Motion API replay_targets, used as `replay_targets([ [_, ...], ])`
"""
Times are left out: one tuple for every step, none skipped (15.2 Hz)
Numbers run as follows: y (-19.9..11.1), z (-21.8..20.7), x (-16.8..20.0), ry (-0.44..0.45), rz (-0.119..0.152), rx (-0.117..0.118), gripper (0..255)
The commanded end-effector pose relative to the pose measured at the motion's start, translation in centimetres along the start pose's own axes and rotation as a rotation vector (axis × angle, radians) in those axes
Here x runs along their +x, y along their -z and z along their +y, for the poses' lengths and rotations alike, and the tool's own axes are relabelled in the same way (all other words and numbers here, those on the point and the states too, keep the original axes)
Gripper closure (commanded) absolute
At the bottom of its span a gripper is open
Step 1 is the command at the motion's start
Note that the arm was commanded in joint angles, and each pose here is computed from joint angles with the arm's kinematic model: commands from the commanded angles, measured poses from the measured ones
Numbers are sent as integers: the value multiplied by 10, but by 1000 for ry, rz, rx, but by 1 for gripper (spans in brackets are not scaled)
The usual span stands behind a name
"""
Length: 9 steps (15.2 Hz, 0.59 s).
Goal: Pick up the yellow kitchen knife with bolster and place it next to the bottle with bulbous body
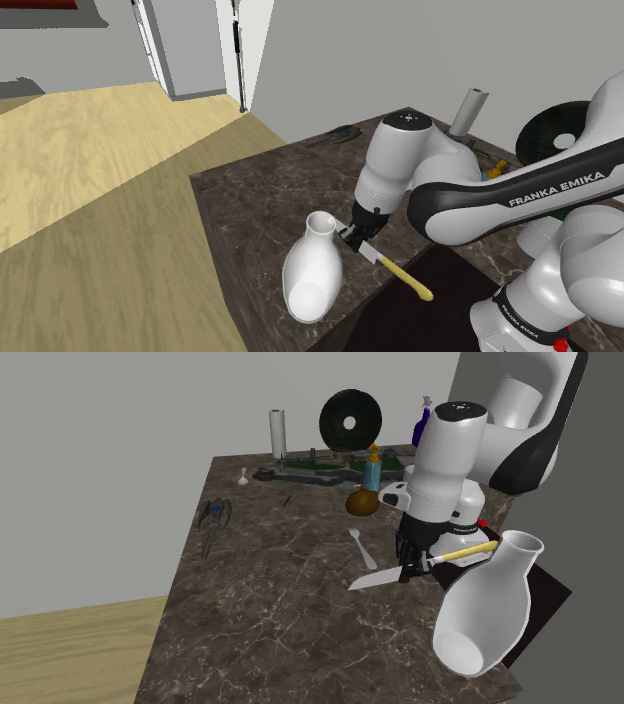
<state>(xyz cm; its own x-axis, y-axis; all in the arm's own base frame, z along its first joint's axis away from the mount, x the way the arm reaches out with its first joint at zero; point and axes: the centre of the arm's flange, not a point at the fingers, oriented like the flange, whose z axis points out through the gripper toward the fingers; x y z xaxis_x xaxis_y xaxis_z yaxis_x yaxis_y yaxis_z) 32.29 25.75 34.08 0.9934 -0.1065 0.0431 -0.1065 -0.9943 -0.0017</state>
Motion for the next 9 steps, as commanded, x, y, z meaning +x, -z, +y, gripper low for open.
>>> replay_targets([
  [0,0,0,0,0,0,255],
  [0,0,0,0,0,0,0],
  [0,0,0,0,0,0,0],
  [0,0,0,0,0,0,0],
  [0,0,0,0,0,0,0],
  [0,0,0,0,0,0,0],
  [0,0,0,0,0,0,0],
  [13,0,0,0,0,0,0],
  [26,0,0,0,0,0,0],
])
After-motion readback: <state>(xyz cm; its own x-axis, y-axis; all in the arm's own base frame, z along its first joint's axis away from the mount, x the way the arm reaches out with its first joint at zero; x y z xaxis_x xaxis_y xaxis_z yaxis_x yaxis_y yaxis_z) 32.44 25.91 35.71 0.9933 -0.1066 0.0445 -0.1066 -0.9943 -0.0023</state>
